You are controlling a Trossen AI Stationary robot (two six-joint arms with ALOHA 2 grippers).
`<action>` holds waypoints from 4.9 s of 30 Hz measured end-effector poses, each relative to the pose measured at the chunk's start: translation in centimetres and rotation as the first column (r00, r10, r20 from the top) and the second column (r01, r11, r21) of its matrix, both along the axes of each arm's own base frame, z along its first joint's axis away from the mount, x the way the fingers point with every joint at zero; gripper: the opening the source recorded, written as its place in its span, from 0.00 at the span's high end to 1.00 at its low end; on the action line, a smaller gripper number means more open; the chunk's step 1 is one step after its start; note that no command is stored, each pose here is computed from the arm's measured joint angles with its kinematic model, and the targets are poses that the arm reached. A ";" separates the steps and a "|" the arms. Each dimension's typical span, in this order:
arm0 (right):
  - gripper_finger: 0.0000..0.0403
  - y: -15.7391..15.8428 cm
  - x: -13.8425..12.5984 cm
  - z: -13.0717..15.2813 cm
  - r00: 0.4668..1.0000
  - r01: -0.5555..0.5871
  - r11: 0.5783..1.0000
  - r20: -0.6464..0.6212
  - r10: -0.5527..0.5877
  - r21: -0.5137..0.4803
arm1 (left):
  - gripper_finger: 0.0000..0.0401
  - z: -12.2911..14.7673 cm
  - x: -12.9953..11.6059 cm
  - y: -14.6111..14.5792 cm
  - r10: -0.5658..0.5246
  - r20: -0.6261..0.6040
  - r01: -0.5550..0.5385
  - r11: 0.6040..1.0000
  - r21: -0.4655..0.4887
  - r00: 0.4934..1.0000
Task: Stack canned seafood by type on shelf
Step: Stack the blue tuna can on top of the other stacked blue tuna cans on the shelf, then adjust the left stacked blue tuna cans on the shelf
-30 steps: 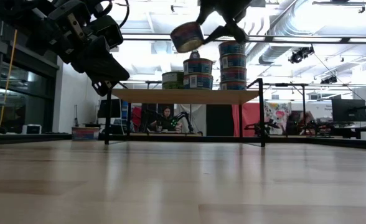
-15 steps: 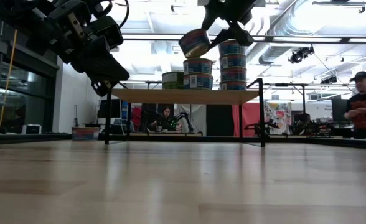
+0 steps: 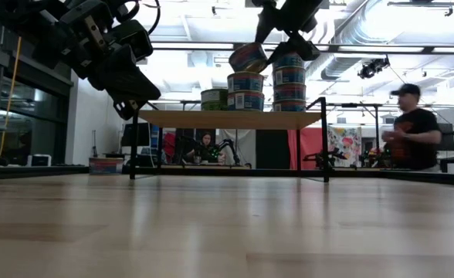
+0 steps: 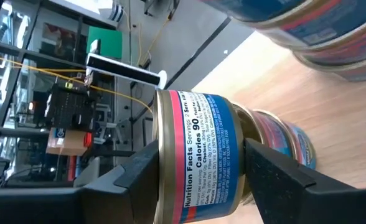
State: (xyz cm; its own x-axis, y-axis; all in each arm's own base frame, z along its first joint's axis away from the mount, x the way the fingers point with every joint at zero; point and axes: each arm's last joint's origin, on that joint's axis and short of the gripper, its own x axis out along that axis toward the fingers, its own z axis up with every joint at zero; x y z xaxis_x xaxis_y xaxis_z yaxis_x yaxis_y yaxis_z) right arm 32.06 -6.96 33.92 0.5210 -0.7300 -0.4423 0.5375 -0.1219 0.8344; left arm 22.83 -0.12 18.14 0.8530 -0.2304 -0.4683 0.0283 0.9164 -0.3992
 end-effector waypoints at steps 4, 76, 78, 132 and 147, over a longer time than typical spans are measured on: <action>0.50 0.0 0.0 0.0 1.000 0.013 1.000 0.017 -0.013 0.009 | 1.00 0.0 0.0 0.0 0.004 -0.002 -0.004 1.000 -0.008 1.000; 0.95 11.6 -11.7 -0.1 0.668 -0.299 0.912 -0.621 0.411 0.283 | 1.00 7.0 6.8 4.0 0.435 0.199 -0.462 0.662 0.590 0.878; 0.95 12.6 -12.7 -0.2 0.675 -0.254 0.923 -0.630 0.384 0.289 | 1.00 6.4 7.7 4.1 0.493 0.248 -0.533 0.603 0.594 0.834; 1.00 15.9 -13.3 -0.5 0.752 -0.272 0.932 -0.551 0.362 0.240 | 1.00 2.9 12.6 9.7 0.581 0.335 -0.665 0.576 0.476 0.742; 1.00 15.8 -13.2 -0.5 0.760 -0.275 0.936 -0.546 0.352 0.222 | 1.00 2.7 15.1 11.3 0.569 0.322 -0.648 0.588 0.484 0.757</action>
